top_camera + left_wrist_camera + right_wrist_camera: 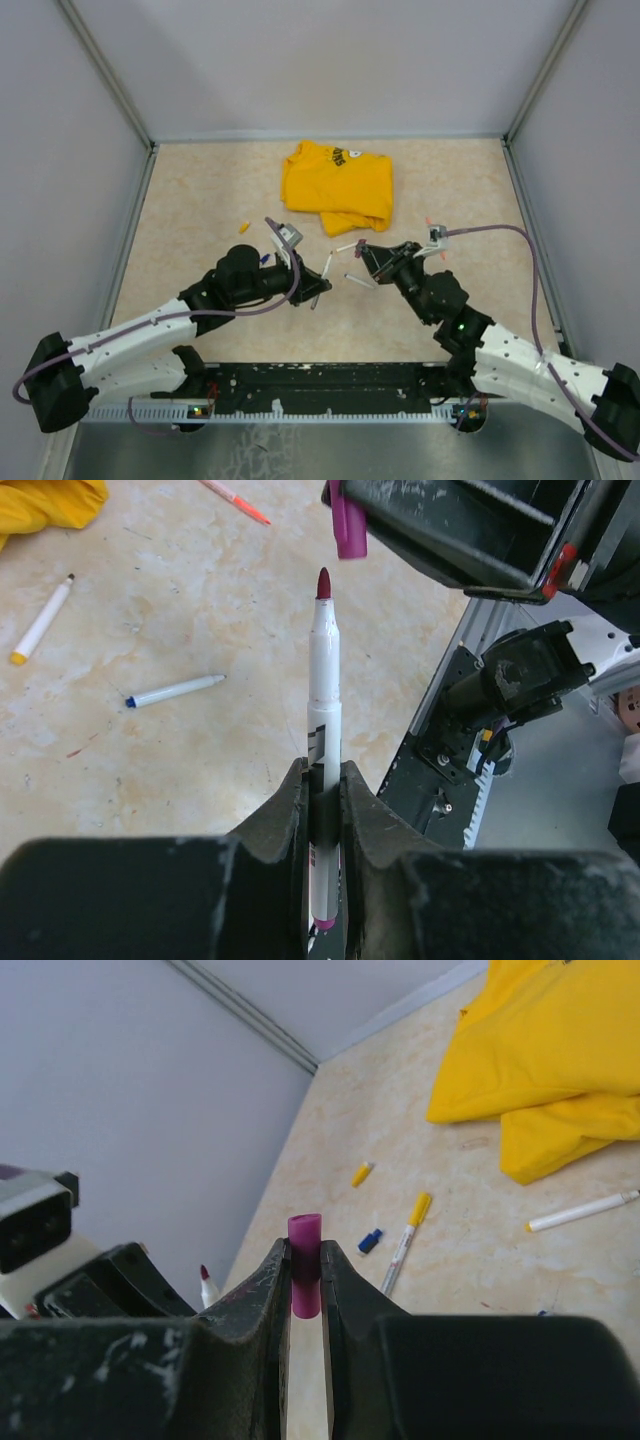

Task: Insert the pens into the pen caps
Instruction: Insert the pen cap onto the pen.

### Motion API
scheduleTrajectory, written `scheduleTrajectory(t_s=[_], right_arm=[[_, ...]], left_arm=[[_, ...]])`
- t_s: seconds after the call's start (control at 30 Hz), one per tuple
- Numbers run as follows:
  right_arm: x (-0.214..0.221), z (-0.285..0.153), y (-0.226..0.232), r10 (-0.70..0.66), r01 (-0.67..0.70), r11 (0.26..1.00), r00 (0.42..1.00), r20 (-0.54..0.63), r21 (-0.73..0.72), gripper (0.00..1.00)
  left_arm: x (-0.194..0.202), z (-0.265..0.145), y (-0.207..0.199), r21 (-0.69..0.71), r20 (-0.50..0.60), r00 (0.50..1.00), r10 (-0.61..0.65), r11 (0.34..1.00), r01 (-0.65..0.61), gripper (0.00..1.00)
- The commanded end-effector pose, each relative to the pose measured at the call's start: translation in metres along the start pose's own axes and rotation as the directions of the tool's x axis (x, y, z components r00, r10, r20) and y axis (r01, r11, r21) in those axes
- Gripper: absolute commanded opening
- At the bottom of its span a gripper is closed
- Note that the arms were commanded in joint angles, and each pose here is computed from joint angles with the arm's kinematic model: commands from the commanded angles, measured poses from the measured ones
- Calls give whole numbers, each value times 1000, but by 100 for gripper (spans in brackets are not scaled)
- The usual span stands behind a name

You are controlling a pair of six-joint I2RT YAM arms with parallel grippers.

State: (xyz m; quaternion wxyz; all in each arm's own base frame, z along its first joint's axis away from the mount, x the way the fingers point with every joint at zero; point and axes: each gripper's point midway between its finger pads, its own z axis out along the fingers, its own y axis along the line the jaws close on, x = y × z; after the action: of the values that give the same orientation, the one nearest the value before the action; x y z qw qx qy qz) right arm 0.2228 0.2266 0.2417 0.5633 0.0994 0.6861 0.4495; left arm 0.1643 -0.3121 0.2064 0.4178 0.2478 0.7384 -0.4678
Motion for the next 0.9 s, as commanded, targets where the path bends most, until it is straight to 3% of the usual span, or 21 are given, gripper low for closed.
scheduleTrajectory(t_s=[0.0, 0.3, 0.87], right_arm=[[-51, -4, 18, 185, -168, 981, 955, 230, -93, 2], [-64, -8, 36, 282, -226, 949, 921, 268, -220, 0], [-45, 2, 64, 234, -176, 935, 959, 162, -307, 0]], left_arm=[[-22, 9, -22, 62, 71, 997, 42, 997, -46, 0], [-18, 16, -33, 110, 48, 996, 81, 990, -86, 0], [-16, 14, -35, 122, 40, 995, 91, 988, -95, 0]])
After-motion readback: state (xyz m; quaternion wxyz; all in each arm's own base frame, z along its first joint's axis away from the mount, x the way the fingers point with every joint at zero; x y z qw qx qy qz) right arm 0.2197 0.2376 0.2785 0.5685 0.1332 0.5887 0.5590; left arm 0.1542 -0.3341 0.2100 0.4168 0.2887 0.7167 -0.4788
